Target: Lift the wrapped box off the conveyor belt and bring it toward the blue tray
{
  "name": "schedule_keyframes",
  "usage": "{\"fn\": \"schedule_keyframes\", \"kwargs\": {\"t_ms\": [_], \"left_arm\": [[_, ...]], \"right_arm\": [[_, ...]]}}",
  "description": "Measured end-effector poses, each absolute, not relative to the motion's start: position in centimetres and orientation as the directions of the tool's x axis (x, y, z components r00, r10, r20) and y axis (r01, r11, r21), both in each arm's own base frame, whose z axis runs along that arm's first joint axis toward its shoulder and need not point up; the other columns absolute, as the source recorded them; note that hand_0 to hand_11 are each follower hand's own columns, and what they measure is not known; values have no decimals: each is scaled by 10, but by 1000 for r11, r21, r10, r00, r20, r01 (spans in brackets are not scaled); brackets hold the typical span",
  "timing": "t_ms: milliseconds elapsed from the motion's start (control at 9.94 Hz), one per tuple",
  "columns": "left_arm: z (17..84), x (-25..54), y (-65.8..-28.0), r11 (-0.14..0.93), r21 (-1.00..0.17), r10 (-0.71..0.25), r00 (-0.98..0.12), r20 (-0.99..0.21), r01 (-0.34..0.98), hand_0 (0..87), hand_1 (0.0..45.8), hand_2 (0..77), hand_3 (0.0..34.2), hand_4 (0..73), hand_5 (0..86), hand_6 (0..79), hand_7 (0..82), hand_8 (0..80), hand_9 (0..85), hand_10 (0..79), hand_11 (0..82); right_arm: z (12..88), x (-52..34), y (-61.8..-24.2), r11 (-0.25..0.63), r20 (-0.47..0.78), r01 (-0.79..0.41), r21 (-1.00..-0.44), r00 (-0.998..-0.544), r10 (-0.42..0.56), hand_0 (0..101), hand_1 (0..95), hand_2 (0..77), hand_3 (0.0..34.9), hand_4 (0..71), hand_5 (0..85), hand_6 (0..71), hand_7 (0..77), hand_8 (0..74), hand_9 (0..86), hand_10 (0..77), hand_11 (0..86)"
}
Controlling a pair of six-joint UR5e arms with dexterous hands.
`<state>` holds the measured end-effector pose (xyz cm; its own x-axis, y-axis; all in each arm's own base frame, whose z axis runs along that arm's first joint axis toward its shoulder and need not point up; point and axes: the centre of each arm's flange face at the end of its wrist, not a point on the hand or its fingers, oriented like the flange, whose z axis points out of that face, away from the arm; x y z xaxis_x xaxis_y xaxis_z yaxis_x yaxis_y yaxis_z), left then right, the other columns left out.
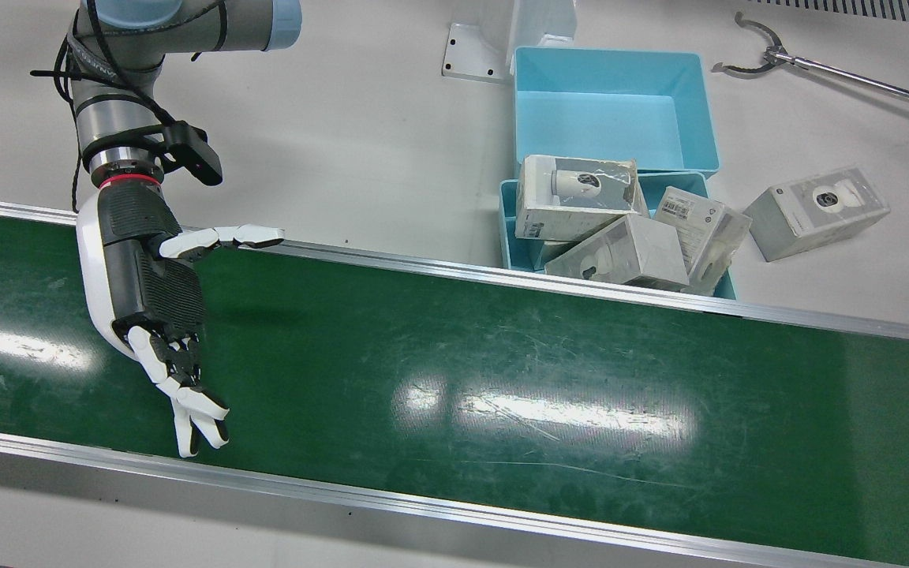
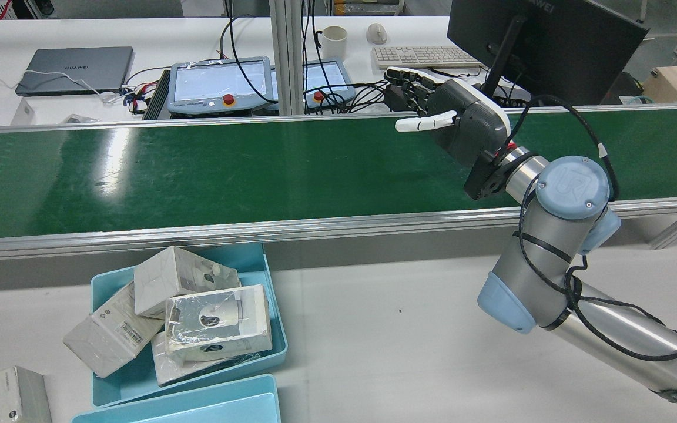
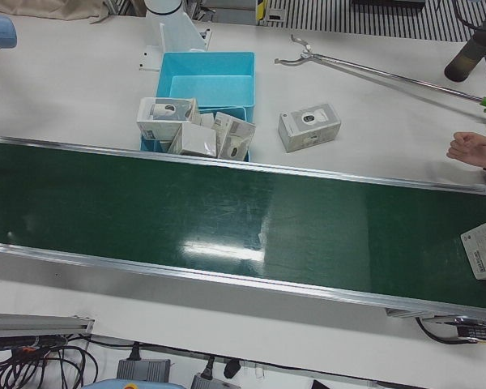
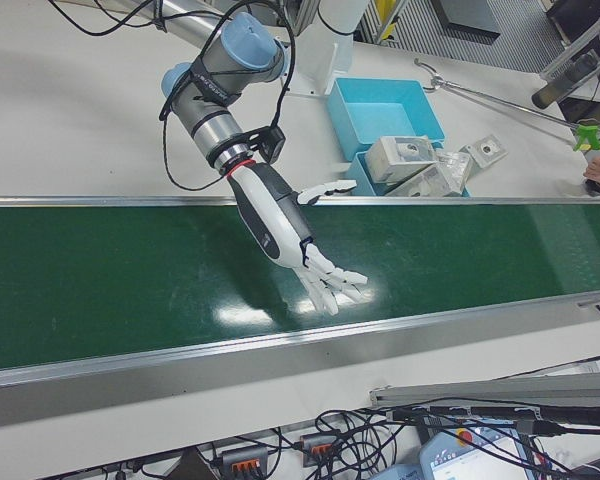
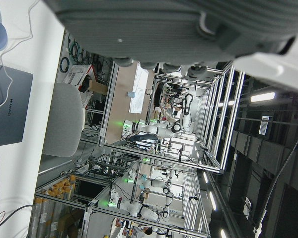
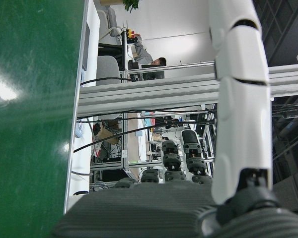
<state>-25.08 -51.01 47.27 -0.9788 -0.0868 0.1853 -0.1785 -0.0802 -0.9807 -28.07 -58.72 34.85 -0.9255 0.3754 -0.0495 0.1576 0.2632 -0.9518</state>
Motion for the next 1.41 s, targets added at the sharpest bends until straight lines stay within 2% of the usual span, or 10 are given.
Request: {"fn": "schedule_keyframes", "kwargs": {"t_ms": [403,503,1409], "left_arm": [[473,-251,-510,-80,-981,-87,-979,185,-179,0,0,11,0,0,11,5,5,5,5,5,5],[473,-251,-510,-80,-981,-87,-979,185,-179,0,0,11,0,0,11,5,5,5,0,5,5],[473,-251,-510,-80,-981,-87,-979,185,-179,0,0,5,0,0,11,5,5,5,5,5,5]], "right_arm": [[348,-281,-587,268,-52,162,-950,-925,376,492,169,125,0,104,180,49,33,0,33,0,5],[347,-281,-587,269,-52,163,-949,-925,376,492,169,114,0,65,153,38,33,5,33,0,5],[348,-280,-587,267,-57,167,-949,-925,377,485,158,104,0,82,158,38,22,0,33,0,5]]}}
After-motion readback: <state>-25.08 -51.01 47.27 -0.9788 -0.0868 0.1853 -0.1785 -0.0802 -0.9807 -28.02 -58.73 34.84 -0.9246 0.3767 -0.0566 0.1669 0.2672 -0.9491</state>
